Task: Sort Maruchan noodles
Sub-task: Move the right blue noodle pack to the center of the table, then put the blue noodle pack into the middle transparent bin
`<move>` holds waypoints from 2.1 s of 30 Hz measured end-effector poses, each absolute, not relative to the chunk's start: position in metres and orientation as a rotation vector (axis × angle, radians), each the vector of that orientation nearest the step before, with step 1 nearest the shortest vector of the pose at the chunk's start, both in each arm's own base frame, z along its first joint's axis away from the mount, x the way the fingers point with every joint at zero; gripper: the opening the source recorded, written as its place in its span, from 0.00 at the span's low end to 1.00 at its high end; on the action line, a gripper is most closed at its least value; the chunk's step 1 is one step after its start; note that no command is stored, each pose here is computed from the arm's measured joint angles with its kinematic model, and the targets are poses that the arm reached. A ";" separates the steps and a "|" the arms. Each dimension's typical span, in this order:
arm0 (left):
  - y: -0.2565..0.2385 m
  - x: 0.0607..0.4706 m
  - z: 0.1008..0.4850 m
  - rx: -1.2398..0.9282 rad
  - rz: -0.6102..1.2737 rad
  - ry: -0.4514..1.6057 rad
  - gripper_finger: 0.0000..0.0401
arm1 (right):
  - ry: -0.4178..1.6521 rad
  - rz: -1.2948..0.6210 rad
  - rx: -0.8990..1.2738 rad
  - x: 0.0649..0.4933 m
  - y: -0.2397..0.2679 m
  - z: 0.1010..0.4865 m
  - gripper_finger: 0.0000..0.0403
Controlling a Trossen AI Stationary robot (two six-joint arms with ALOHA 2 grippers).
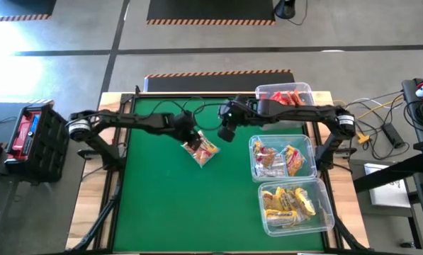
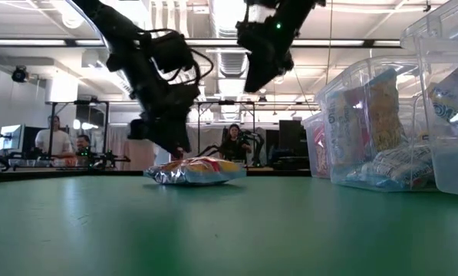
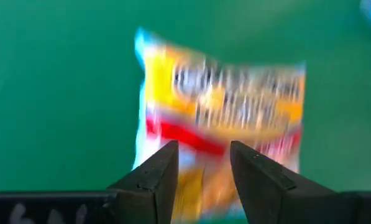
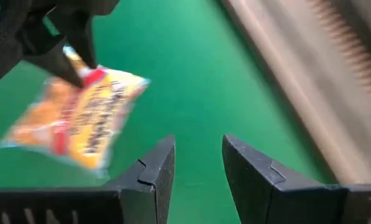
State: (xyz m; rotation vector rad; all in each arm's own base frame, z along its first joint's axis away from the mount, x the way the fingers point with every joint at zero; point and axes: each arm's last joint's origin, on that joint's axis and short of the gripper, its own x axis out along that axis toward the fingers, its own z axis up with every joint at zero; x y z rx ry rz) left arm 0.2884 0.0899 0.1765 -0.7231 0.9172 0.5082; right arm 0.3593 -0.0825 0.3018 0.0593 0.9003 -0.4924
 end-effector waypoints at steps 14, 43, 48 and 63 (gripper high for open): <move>0.060 0.269 0.174 -0.855 0.328 0.964 0.32 | 0.959 -0.084 0.513 0.394 -0.135 0.219 0.31; 0.059 0.261 0.108 -1.216 0.517 0.764 0.27 | 0.918 0.079 0.701 0.403 -0.155 0.188 0.39; 0.059 0.260 0.107 -1.214 0.527 0.770 0.26 | 0.927 -0.019 0.654 0.403 -0.159 0.187 0.39; 0.061 0.259 0.105 -1.180 0.593 0.756 0.26 | 0.900 0.043 0.687 0.402 -0.161 0.190 0.58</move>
